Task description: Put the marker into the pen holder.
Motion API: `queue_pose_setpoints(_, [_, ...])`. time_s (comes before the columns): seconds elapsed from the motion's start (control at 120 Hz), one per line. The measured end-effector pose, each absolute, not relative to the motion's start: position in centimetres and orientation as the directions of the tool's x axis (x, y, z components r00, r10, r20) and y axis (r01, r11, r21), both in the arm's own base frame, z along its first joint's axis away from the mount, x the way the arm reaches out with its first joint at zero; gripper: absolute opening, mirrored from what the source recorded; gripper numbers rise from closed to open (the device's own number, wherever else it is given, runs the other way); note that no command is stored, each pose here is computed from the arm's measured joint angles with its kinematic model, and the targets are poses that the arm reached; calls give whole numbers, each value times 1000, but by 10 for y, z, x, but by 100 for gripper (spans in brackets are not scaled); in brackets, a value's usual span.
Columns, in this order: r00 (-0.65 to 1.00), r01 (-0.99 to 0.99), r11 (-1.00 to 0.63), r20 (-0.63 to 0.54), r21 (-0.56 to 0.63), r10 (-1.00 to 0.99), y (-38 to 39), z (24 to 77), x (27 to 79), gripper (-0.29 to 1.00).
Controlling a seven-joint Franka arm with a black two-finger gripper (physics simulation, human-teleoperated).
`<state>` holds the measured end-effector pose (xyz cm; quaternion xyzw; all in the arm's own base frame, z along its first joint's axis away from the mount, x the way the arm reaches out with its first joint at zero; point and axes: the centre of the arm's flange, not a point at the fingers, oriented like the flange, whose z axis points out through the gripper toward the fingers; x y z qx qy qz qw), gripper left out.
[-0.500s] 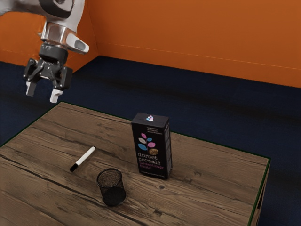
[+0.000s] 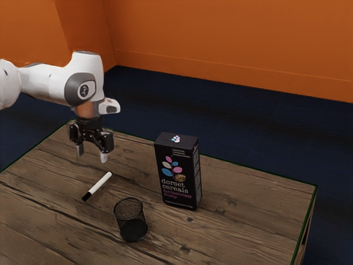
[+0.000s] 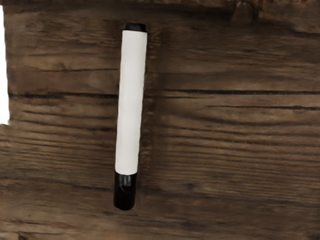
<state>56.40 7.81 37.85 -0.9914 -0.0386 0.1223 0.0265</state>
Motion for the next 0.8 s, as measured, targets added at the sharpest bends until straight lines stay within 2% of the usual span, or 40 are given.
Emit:
queue_pose_setpoints(0.158, [979, 91, -991, -174, -93, 107, 102, 323, 574, 70])
queue_pose_setpoints(0.383, [991, 56, -992, -118, -110, 69, 105, 277, 585, 70])
queue_pose_setpoints(0.7, [997, 8, -993, -79, -116, 18, 99, 255, 592, 69])
queue_pose_setpoints(0.8, [997, 0, -993, -78, -116, 9, 99, 250, 592, 65])
